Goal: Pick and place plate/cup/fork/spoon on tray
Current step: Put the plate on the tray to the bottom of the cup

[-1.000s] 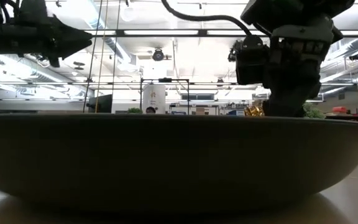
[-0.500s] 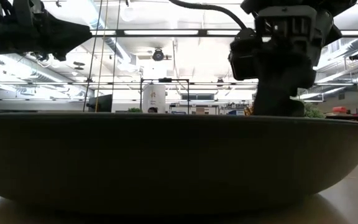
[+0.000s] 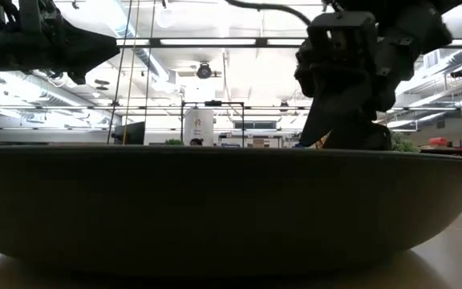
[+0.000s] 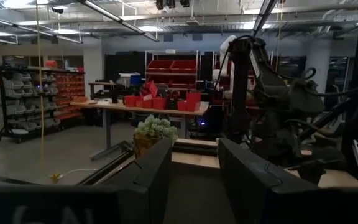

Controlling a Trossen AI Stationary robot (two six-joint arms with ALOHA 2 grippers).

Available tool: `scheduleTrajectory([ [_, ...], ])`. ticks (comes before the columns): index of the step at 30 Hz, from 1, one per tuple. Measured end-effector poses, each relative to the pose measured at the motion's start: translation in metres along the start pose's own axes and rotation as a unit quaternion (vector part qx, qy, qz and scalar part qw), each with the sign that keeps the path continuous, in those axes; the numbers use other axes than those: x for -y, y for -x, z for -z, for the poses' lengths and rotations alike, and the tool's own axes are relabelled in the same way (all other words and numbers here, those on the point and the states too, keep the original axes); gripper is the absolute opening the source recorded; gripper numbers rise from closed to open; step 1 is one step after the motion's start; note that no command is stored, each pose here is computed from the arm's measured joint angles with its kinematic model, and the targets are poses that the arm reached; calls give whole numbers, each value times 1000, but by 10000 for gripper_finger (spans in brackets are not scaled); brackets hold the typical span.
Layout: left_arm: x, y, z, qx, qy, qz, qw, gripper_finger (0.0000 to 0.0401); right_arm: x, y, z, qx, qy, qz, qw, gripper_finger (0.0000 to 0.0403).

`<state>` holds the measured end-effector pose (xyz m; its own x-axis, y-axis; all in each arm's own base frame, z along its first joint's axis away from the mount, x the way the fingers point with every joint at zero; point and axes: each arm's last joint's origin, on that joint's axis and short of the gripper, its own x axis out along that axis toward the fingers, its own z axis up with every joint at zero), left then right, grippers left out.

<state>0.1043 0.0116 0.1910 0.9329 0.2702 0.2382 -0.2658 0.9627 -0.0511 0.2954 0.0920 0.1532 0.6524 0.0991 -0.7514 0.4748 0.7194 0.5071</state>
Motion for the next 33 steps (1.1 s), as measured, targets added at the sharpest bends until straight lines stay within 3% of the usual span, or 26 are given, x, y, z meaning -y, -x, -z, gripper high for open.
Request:
scheduleTrajectory([
  [14, 0, 0, 0, -1, -4, 0, 1000, 142, -18, 6, 7, 22, -17, 28, 999, 215],
  [23, 0, 0, 0, -2, -4, 0, 1000, 142, -42, 2, -6, -20, 5, 118, 993, 211],
  [29, 0, 0, 0, -1, -4, 0, 1000, 142, -36, 1, -21, -38, -11, 118, 992, 213],
  [33, 0, 0, 0, -1, -4, 0, 1000, 142, -28, 0, -33, -40, 10, 120, 992, 223],
])
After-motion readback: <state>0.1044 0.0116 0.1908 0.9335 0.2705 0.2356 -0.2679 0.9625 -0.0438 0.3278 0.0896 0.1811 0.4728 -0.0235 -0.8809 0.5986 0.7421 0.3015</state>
